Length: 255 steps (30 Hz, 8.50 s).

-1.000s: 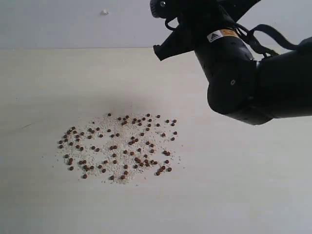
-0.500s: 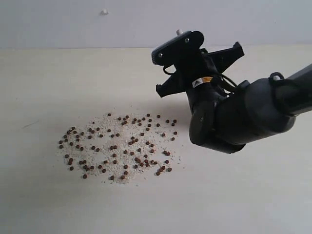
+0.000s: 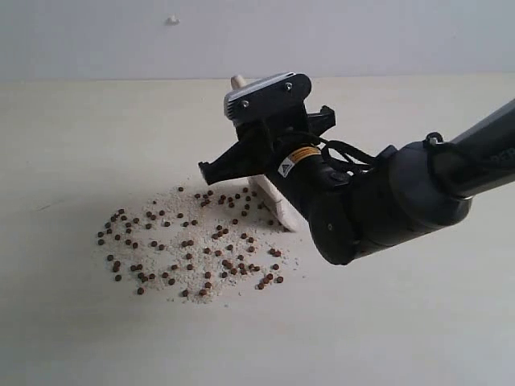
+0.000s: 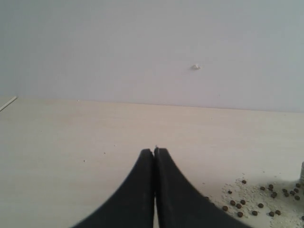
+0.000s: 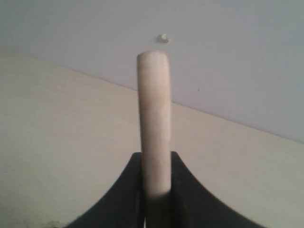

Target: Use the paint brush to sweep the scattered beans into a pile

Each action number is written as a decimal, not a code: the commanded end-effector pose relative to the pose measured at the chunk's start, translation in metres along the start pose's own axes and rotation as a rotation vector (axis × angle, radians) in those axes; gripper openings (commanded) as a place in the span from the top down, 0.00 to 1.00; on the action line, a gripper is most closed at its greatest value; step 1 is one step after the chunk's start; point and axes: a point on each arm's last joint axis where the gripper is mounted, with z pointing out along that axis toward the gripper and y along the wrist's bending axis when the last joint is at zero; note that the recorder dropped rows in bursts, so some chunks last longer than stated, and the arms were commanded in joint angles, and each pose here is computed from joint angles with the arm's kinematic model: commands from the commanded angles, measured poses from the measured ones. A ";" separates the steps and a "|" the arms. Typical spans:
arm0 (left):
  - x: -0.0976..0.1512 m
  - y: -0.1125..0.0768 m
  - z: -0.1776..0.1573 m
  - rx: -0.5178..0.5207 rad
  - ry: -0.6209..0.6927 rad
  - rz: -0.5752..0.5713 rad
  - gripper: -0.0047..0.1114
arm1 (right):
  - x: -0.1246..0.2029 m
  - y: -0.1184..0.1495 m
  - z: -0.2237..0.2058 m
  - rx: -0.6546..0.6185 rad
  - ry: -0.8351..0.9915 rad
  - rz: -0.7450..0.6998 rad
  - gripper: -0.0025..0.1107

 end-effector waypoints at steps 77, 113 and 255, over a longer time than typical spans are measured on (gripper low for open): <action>0.000 0.000 0.000 -0.002 -0.006 0.001 0.96 | -0.051 0.021 0.038 -0.846 0.175 -0.382 0.98; 0.001 0.000 0.000 -0.001 0.007 0.001 0.96 | -0.008 0.057 0.082 -1.381 -0.140 -0.637 0.98; 0.003 0.000 -0.001 0.002 0.025 0.001 0.96 | -0.041 0.216 0.019 0.485 0.177 0.248 0.98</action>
